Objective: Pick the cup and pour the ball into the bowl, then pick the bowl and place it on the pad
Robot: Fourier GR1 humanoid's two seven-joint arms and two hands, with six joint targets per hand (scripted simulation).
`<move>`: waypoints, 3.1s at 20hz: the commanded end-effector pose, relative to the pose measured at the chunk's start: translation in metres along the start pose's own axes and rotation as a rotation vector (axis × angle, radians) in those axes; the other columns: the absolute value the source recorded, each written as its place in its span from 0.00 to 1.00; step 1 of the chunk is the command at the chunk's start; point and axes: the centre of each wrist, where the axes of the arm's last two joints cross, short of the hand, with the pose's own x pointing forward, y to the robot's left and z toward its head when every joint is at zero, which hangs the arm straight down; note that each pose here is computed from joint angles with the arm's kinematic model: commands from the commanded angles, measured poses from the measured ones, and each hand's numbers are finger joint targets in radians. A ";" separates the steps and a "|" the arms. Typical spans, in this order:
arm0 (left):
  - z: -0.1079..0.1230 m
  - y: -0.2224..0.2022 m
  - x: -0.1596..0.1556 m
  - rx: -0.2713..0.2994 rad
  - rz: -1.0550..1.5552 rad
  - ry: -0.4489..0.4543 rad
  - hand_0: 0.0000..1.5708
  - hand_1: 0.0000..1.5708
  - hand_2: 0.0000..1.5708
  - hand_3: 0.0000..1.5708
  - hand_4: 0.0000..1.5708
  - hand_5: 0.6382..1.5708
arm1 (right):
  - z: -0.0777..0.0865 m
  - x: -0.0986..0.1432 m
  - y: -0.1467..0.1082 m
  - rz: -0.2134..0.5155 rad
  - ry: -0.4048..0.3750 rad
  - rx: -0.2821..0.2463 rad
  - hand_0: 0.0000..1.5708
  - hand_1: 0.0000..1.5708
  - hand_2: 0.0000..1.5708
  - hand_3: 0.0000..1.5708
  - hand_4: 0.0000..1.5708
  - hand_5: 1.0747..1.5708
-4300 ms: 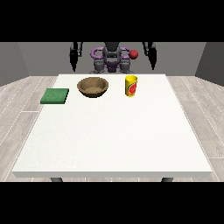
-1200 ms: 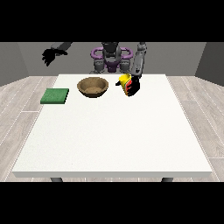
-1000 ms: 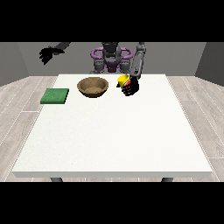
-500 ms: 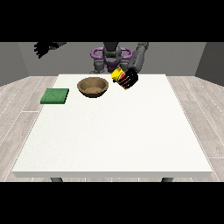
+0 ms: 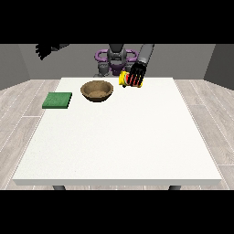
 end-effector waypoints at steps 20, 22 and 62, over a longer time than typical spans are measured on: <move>-0.013 0.032 0.169 -0.139 -0.619 -0.143 0.00 0.00 0.72 0.92 0.54 1.00 | -0.031 -0.015 0.001 -0.036 0.062 0.048 0.00 0.00 0.00 0.00 0.43 0.98; -0.003 0.036 0.179 -0.156 -0.608 -0.187 0.00 0.00 0.79 0.96 0.57 1.00 | -0.021 -0.036 0.011 -0.025 0.078 0.028 0.00 0.00 0.00 0.00 0.44 0.99; -0.022 0.301 -0.153 0.120 1.308 -0.044 0.00 0.00 0.00 0.00 0.17 0.93 | -0.048 -0.093 0.097 -0.136 0.052 -0.164 0.00 0.00 0.00 0.00 0.00 1.00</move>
